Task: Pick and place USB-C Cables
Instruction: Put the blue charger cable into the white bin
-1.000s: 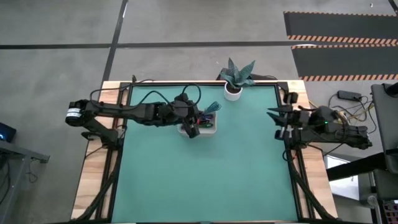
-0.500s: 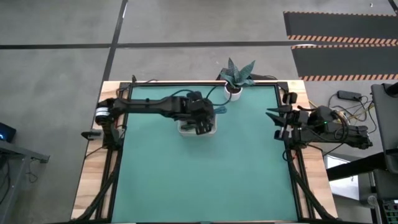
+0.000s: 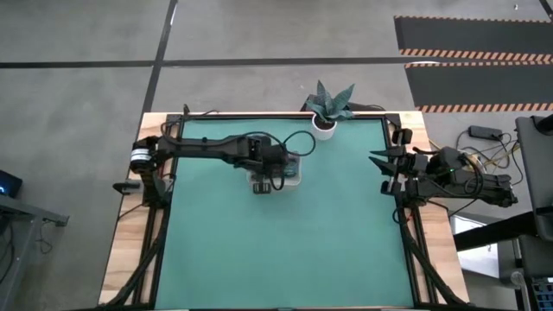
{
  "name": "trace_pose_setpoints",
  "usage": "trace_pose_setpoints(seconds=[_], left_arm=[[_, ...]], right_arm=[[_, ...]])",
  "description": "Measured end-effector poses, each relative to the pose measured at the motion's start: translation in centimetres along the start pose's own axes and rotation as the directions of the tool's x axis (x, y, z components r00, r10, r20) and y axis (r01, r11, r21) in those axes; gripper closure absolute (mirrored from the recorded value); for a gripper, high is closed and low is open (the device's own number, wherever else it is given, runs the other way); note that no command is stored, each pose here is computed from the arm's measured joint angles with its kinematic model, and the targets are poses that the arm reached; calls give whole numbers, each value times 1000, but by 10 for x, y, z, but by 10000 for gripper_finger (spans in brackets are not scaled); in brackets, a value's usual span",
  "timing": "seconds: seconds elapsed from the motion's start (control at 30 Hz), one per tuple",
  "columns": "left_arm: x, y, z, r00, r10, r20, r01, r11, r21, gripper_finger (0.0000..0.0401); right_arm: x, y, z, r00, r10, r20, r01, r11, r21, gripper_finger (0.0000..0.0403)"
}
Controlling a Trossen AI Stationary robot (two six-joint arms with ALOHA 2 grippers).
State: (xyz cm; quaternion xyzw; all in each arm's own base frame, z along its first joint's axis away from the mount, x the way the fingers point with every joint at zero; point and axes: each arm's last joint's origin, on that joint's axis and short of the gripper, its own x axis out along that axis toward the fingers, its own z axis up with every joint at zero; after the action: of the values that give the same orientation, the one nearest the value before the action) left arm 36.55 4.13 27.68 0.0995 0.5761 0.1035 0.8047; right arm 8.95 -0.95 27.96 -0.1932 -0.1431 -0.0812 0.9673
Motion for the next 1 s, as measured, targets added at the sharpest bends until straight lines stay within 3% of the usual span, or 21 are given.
trace_pose_setpoints(seconds=[0.2, 0.6, 1.0], left_arm=[[11, -3, -5, 996, -93, -3, 93, 996, 3, 393], [35, 7, 0, 985, -168, 39, 169, 986, -16, 393], [63, 15, -3, 985, -172, -29, 172, 985, -24, 393]], right_arm=[[0, 0, 0, 1000, 0, 0, 0, 1000, 0, 349], [0, 0, 0, 1000, 0, 0, 0, 1000, 0, 349], [0, 0, 0, 1000, -1, 0, 1, 1000, 0, 349]])
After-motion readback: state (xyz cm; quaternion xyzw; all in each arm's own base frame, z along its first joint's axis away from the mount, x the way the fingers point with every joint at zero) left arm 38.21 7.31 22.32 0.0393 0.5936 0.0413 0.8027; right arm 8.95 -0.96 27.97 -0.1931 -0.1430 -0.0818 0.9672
